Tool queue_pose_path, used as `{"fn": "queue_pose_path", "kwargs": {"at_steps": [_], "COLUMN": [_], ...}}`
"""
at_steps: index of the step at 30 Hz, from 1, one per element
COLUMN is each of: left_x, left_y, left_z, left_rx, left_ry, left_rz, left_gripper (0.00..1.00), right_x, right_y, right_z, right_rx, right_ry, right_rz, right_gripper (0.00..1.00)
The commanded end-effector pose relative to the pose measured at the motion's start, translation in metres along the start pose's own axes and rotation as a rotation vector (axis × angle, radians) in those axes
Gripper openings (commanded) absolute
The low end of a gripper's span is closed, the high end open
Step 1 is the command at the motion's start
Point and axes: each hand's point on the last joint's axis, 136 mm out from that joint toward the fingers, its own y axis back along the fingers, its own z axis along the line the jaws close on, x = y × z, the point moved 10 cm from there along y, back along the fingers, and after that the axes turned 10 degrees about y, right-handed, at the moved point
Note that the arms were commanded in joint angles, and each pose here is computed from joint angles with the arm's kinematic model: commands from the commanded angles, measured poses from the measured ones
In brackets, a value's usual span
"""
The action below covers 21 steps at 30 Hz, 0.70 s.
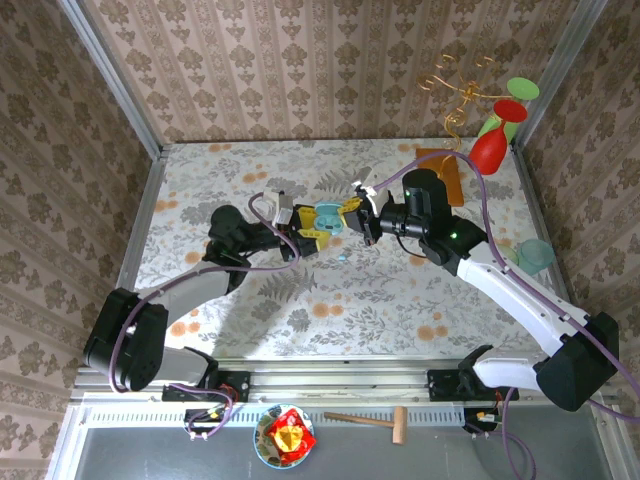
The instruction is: Insert wireless bluetooth earbuds into charging case
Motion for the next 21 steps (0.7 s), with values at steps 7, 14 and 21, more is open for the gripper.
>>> {"fn": "queue_pose_path", "kwargs": {"at_steps": [7,14,21], "left_x": [-0.011,-0.009,-0.007], "left_y": [-0.003,0.003,0.014], "left_z": [0.000,0.005,0.016], "left_rx": [0.021,-0.036,-0.130], "left_ry": [-0.040,-0.060,-0.070], "left_rz": [-0.025,-0.047,-0.096], "left_gripper": [0.31,0.29,0.29], "right_x": [-0.007,-0.015,-0.022], "right_y": [0.000,0.009,0.035], "right_z": [0.002,0.002,0.002], "right_rx": [-0.013,0.025,0.112], "right_ry": [0.009,-0.019,-0.113], "right_rz": [-0.021,-0.049,-0.143], "right_gripper": [0.01,0.60,0.83]}}
